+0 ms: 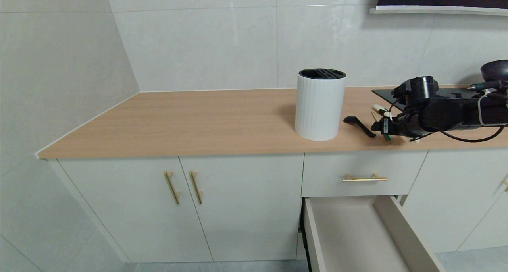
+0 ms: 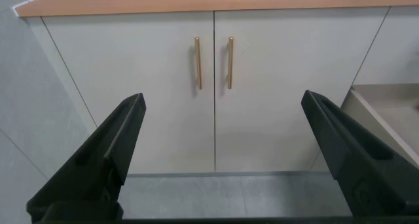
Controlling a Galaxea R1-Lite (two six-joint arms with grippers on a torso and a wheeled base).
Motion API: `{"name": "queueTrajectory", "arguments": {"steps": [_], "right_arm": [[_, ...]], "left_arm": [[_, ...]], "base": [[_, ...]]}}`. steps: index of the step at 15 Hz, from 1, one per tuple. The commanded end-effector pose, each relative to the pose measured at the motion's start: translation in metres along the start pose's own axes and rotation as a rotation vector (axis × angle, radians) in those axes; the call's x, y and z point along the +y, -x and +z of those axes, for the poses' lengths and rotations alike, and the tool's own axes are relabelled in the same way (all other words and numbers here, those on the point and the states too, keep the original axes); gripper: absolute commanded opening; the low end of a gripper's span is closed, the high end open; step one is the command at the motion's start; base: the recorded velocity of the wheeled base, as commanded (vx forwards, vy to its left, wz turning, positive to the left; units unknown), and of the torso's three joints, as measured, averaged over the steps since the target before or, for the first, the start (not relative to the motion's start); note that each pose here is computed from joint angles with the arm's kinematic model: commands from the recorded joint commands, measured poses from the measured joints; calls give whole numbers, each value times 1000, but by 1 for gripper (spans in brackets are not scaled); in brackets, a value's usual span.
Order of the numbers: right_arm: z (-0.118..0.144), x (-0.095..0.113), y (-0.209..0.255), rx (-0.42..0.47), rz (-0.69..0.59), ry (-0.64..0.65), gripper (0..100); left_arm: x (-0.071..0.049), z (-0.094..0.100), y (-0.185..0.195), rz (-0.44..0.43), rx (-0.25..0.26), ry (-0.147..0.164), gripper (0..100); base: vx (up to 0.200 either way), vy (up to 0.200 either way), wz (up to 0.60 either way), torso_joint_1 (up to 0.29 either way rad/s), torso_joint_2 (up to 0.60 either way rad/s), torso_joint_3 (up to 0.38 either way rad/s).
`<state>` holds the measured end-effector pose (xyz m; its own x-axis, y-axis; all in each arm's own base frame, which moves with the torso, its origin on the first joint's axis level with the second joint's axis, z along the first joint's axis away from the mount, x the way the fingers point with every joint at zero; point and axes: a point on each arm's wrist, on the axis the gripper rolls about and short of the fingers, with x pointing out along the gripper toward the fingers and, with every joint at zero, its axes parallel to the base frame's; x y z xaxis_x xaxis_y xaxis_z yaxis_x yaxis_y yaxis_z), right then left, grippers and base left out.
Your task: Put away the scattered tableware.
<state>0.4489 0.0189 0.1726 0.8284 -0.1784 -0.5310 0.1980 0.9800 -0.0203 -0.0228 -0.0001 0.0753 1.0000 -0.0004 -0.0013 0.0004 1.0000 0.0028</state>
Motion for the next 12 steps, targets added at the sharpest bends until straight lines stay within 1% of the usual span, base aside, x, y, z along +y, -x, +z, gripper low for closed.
{"name": "queueTrajectory", "arguments": {"steps": [1,4,7,12], "right_arm": [[-1,-3,-4,6,-13,-1,100],[-2,-3,-5,9,-19,-1,100],[-2,-9,-6,10,-33,-4,100],[-5,-8,-11,21,-45,2,100]], "left_arm": [[0,0,0,0,0,0,100],[0,0,0,0,0,0,100],[0,0,0,0,0,0,100],[0,0,0,0,0,0,100]], "base": [[0,0,0,0,0,0],[0,0,0,0,0,0],[0,0,0,0,0,0],[0,0,0,0,0,0]]}}
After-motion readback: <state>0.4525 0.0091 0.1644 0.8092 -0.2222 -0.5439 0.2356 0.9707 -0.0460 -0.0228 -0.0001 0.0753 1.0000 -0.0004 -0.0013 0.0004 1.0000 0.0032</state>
